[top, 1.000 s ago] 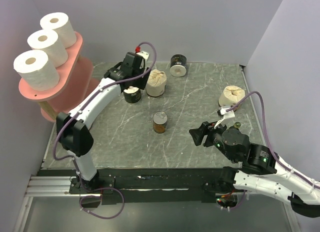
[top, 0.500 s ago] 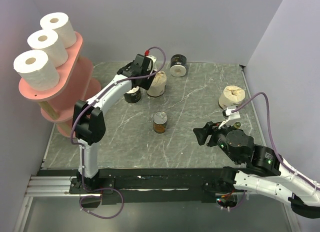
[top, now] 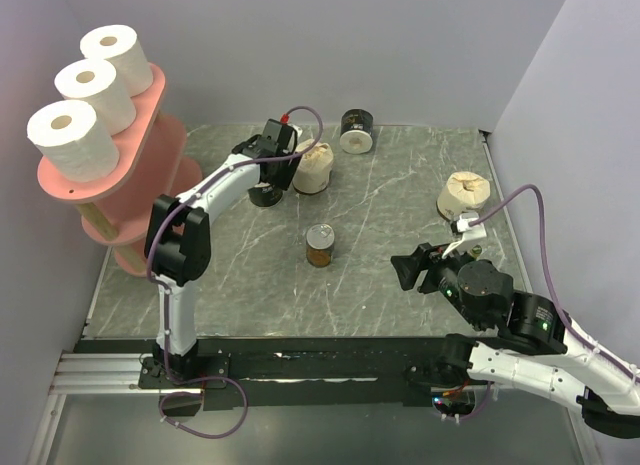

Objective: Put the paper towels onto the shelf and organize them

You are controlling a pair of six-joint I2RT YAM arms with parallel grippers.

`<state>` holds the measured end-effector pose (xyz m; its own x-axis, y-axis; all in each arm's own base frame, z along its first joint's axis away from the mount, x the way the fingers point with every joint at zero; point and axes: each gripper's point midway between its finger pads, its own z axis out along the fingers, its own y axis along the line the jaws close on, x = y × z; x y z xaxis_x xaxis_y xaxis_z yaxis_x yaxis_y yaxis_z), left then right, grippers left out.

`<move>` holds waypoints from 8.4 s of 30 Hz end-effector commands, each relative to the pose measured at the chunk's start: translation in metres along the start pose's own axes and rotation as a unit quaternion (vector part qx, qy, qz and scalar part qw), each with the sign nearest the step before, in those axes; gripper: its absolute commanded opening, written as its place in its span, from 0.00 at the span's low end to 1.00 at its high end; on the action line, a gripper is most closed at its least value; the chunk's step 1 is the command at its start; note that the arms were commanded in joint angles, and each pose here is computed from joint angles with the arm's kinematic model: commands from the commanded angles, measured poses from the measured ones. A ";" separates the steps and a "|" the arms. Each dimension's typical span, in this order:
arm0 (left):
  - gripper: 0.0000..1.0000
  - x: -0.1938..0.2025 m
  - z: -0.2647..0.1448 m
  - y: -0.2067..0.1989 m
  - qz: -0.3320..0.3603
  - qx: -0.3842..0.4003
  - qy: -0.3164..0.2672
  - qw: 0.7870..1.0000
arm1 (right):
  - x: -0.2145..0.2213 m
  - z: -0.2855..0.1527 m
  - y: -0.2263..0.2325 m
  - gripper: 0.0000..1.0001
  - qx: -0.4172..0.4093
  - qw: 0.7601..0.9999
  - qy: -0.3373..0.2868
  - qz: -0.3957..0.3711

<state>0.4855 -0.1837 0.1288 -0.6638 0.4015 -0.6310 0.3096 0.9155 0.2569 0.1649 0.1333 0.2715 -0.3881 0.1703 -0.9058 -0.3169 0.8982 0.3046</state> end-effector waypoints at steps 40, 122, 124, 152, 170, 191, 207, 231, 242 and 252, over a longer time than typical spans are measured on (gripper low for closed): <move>0.47 -0.024 -0.120 0.107 -0.014 -0.193 -0.060 0.979 | -0.012 -0.004 0.006 0.71 -0.009 1.000 -0.013 0.021; 0.63 -0.045 -0.168 0.183 0.009 -0.317 -0.061 0.946 | -0.013 -0.018 -0.008 0.72 -0.006 0.999 -0.024 0.036; 0.62 -0.038 -0.162 0.186 0.016 -0.330 -0.048 0.943 | -0.014 -0.019 -0.008 0.72 -0.007 0.999 -0.024 0.036; 0.50 -0.007 -0.173 0.252 -0.008 -0.446 0.010 0.895 | -0.017 -0.023 -0.013 0.72 0.000 0.999 -0.027 0.038; 0.60 -0.041 -0.187 0.219 -0.006 -0.395 -0.049 0.917 | -0.017 -0.022 -0.012 0.72 0.001 0.999 -0.024 0.033; 0.37 0.015 -0.152 0.213 -0.027 -0.375 0.018 0.926 | -0.019 -0.023 -0.010 0.72 -0.006 0.999 -0.026 0.033; 0.37 0.007 -0.133 0.255 -0.034 -0.418 0.033 0.907 | -0.021 -0.023 -0.012 0.72 0.004 0.999 -0.026 0.028; 0.83 -0.114 -0.222 0.058 -0.112 -0.049 -0.260 0.958 | -0.047 0.008 -0.032 0.74 0.156 0.983 -0.037 -0.089; 0.96 -0.040 -0.210 -0.011 -0.103 0.125 -0.263 0.951 | -0.075 0.088 -0.088 0.75 0.233 0.970 0.022 -0.060; 0.96 -0.012 -0.220 -0.011 -0.134 0.120 -0.275 0.945 | -0.113 0.212 -0.106 0.75 0.191 0.981 0.002 -0.029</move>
<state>0.3418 -0.1847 0.2360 -0.4496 0.1459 -0.8812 0.3588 0.9330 -0.0286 0.3652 0.0755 0.2471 -0.5280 0.0675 -0.8466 0.0985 0.9950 0.0179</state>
